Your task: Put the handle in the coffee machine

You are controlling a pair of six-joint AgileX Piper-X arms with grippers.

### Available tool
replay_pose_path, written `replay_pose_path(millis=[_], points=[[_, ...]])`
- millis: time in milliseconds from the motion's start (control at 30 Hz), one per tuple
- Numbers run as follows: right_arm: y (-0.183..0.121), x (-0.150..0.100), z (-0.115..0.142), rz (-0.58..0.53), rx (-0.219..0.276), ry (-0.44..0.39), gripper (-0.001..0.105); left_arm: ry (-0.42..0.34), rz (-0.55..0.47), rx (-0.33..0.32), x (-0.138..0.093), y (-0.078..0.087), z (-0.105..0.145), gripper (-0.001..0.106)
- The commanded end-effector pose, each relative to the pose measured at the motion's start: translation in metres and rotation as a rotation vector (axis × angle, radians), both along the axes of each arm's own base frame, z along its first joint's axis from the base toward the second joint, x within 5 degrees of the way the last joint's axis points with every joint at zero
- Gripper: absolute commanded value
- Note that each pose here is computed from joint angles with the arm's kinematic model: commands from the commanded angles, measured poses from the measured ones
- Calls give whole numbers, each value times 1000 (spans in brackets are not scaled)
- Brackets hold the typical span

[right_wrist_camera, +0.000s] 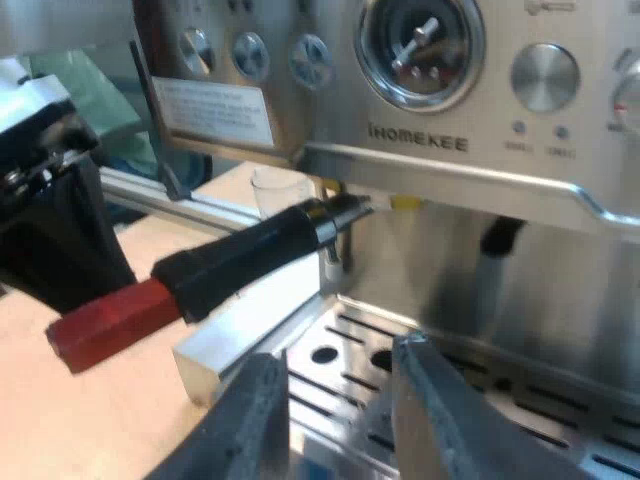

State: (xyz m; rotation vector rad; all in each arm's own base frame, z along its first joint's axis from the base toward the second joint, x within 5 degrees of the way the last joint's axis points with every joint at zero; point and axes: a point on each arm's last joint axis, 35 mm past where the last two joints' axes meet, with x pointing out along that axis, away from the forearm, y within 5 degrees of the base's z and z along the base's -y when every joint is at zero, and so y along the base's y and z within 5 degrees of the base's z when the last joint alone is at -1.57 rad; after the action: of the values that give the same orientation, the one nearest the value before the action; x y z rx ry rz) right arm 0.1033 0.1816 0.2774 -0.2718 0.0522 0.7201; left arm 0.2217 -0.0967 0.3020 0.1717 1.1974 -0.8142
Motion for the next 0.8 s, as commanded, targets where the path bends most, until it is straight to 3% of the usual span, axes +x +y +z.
replay_pose_path(millis=[33,300,533,600,700,800], points=[[-5,-3,4,11,-17,4,28,58,-93,-150,-9,-18,4,0],[-20,-10,19,13,-84,31,28,3,-178,-168,-16,-44,7,0],[-21,-11,37,15,-62,6,28,-58,-301,-202,-23,-61,9,0],[-21,-12,39,39,-61,1,32,-80,-336,-213,-24,-65,10,0],[-18,-15,40,159,-50,19,48,-117,-344,-230,-21,-68,12,0],[-19,-15,35,165,-87,42,57,-154,-345,-243,-19,-70,14,0]])
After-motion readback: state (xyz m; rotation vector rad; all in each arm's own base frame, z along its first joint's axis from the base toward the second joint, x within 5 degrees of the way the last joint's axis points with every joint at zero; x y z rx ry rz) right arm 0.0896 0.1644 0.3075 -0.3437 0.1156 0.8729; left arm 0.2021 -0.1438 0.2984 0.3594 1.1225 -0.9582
